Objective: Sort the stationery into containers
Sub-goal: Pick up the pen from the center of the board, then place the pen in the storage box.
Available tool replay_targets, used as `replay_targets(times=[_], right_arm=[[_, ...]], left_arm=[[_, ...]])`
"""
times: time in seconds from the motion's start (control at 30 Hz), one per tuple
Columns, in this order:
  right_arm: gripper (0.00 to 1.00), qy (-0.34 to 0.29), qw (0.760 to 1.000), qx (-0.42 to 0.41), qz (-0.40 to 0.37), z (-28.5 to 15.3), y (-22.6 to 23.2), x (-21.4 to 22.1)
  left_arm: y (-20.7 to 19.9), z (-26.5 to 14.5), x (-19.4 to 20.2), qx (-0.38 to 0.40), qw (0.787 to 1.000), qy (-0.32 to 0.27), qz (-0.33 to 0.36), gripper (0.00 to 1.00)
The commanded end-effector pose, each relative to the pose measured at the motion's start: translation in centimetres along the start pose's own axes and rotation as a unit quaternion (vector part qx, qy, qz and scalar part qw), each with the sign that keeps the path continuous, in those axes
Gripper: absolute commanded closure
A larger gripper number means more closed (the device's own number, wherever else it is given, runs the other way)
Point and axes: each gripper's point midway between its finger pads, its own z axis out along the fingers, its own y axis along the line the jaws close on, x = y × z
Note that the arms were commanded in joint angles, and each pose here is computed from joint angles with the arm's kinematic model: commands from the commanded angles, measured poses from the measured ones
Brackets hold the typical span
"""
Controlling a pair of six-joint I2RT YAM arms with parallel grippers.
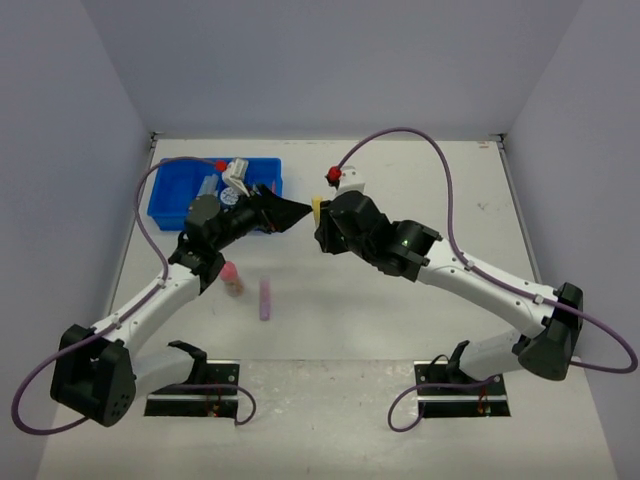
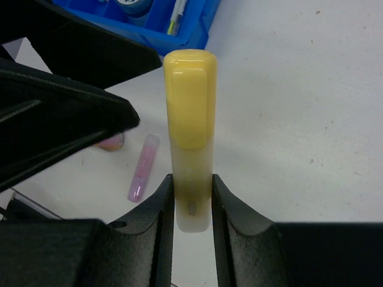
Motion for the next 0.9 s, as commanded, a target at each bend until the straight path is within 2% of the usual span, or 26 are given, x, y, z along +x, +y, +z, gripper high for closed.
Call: replay_targets(times=[0.0, 0.1, 0.17, 0.27, 0.3, 0.37, 0.4, 0.43, 0.5, 0.53, 0.57, 0.6, 0.63, 0.67, 0.7, 0.77, 0.83, 0.87], right_arm=[[1.00, -0.015, 1.000, 0.000, 0.011, 0.0, 0.6, -1.2], [1.00, -0.017, 1.000, -0.005, 0.009, -0.2, 0.9, -1.5], [1.00, -0.019, 1.000, -0.011, 0.010, -0.4, 1.1, -1.5], [1.00, -0.029, 0.999, -0.026, 0.011, -0.6, 1.7, -1.8], [1.00, -0.032, 0.999, -0.031, 0.013, -0.7, 1.8, -1.8], [1.00, -0.036, 0.998, -0.042, 0.012, -0.7, 1.9, -1.7], [1.00, -0.039, 0.998, -0.045, 0.014, -0.9, 2.0, -1.8], [0.84, -0.040, 0.998, -0.040, 0.014, -0.8, 1.6, -1.8], [0.42, -0.044, 0.999, -0.017, 0.017, -0.5, 0.4, -1.8], [0.19, -0.043, 0.999, 0.013, 0.023, -0.2, -1.4, -1.7], [0.01, -0.044, 0.998, 0.043, 0.030, -0.1, -3.0, -1.6], [0.01, -0.046, 0.996, 0.065, 0.037, 0.0, -4.2, -1.4], [0.01, -0.036, 0.994, 0.097, 0.046, 0.2, -6.5, -0.6], [0.01, -0.032, 0.991, 0.117, 0.052, 0.2, -8.3, -0.1], [0.01, -0.031, 0.991, 0.118, 0.054, 0.2, -8.4, 0.0], [0.01, -0.023, 0.987, 0.140, 0.070, 0.3, -11.2, 1.2], [0.01, -0.023, 0.987, 0.143, 0.072, 0.4, -12.0, 1.4], [0.01, -0.019, 0.987, 0.143, 0.070, 0.4, -12.1, 1.7]], left_arm=[[-3.5, 1.4, -0.5, 0.067, 0.998, -0.010, 0.018, 0.19], [-3.6, 2.3, 0.2, 0.067, 0.998, -0.005, 0.021, 0.23], [-3.2, 2.8, 0.6, 0.063, 0.998, 0.002, 0.020, 0.31], [-2.7, 3.9, 1.4, 0.062, 0.998, 0.013, 0.011, 0.48], [-2.6, 4.2, 1.6, 0.062, 0.998, 0.016, 0.008, 0.57], [-2.6, 4.7, 1.9, 0.071, 0.997, 0.021, 0.005, 0.91], [-2.7, 5.0, 1.9, 0.075, 0.997, 0.025, 0.004, 0.98], [-2.8, 5.3, 1.6, 0.076, 0.997, 0.022, 0.015, 1.00], [-2.7, 5.9, -0.1, 0.065, 0.996, 0.008, 0.053, 1.00], [0.4, 6.6, -1.6, -0.023, 0.997, -0.004, 0.076, 1.00], [3.1, 6.6, -3.3, -0.103, 0.989, -0.010, 0.109, 1.00], [3.5, 7.1, -6.4, -0.131, 0.978, -0.034, 0.161, 1.00], [7.1, 6.0, -10.4, -0.253, 0.941, -0.063, 0.214, 1.00], [10.1, 4.1, -13.4, -0.347, 0.903, -0.089, 0.237, 1.00], [10.0, 4.4, -15.0, -0.353, 0.893, -0.094, 0.263, 1.00], [14.3, -0.1, -22.5, -0.483, 0.805, -0.130, 0.318, 1.00], [17.5, -1.8, -25.0, -0.530, 0.768, -0.138, 0.333, 1.00], [18.5, -2.2, -26.0, -0.545, 0.745, -0.126, 0.363, 1.00]])
